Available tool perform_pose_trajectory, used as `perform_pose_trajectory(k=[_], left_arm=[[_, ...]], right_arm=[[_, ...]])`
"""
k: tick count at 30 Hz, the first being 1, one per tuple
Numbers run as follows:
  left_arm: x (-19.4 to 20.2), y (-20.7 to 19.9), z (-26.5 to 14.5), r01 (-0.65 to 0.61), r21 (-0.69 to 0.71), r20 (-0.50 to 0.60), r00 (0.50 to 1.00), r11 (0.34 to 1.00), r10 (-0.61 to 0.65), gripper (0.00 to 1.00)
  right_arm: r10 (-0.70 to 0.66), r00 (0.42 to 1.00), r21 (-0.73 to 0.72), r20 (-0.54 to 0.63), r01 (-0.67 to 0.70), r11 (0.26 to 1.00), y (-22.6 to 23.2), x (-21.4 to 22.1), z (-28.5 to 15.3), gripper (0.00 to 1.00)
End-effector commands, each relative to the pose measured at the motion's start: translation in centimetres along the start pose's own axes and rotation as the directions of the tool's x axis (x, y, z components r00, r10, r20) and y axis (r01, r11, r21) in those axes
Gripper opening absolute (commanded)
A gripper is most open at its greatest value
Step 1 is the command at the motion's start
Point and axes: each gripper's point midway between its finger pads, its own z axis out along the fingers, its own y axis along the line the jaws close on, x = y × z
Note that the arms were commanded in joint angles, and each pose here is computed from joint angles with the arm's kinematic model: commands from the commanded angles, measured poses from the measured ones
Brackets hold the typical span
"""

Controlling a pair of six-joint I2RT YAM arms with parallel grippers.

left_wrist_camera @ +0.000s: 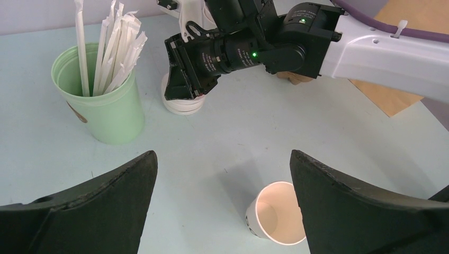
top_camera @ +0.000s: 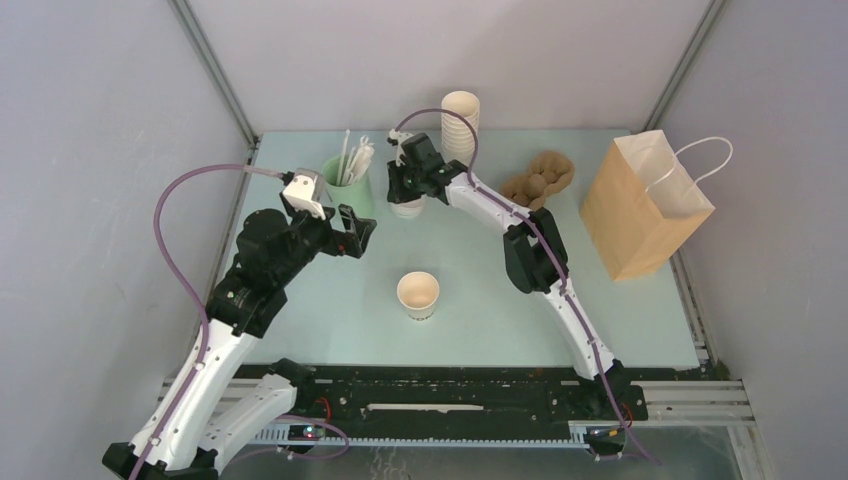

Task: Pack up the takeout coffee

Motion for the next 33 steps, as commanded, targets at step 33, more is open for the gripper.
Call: perform_pose_trajectory(k=[33], left_arm=[[-1.8, -1.2, -0.5, 0.057, 0.040, 0.049, 0.997, 0.998, -0.059, 1.00]], right_arm=[[0.167, 0.932, -0.272, 0.321, -0.078, 0.959, 5.6, -12.0, -18.2, 0.00]])
